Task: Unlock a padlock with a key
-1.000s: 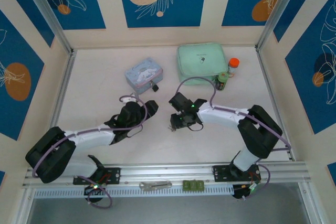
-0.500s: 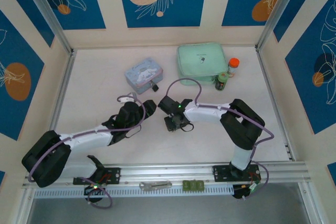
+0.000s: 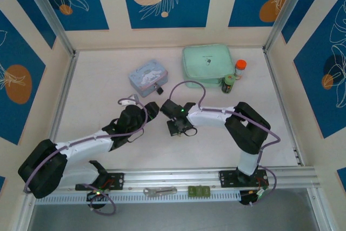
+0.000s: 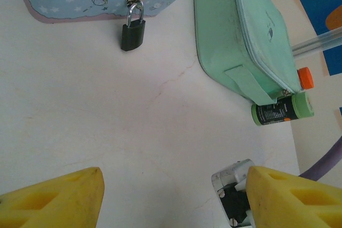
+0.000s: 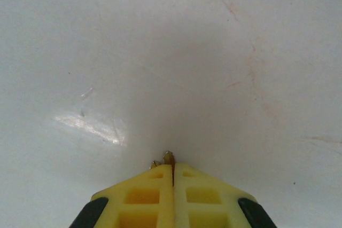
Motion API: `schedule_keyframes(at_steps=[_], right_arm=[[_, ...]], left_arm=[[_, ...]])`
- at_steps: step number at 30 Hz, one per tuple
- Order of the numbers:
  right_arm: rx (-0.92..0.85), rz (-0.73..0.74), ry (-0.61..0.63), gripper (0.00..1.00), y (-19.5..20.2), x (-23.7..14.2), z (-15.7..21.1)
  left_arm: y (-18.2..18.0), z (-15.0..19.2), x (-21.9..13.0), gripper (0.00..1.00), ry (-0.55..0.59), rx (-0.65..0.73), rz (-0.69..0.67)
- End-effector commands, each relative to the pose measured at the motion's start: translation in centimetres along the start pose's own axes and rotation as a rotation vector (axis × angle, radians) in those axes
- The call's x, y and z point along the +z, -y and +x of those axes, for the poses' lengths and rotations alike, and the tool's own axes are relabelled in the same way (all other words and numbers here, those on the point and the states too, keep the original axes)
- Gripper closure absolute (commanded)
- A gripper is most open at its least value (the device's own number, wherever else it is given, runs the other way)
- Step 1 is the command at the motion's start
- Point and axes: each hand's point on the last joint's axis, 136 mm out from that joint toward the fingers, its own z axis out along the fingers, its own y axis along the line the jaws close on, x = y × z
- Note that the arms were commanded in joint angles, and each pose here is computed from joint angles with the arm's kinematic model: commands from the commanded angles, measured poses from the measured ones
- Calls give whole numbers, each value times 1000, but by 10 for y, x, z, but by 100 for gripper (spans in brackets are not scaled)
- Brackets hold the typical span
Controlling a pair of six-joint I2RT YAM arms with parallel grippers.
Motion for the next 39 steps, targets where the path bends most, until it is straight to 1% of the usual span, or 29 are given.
schedule_keyframes(at_steps=[1,7,12,18,23,27,30,32,35,37,39], right_arm=[[43,-30,-96,100,11,23,26],[83,-259,19,100,-2,-9,2],[146,-410,89,100,-1,-28,-12],[200,-509,132,100,4,-35,-19],[177,-591,182,100,0,-45,-29],[142,-650,256,100,-1,-57,-39],[128,-645,272,100,2,-57,-43],[131,-628,255,100,4,-51,-43],[159,-521,221,100,14,-39,-40],[163,-408,183,100,22,-32,-31],[142,-330,140,88,23,-28,-20]], left_arm=[[0,-5,-2,30,19,28,-10],[11,1,0,31,-13,48,47],[16,8,0,34,-42,45,96],[21,17,3,35,-80,31,133],[34,28,11,41,-132,31,205],[48,39,15,45,-186,35,279],[47,46,19,45,-217,21,269],[43,47,21,45,-219,8,251],[34,45,22,43,-200,5,208],[29,40,21,42,-180,13,176],[22,36,19,41,-160,19,136]])
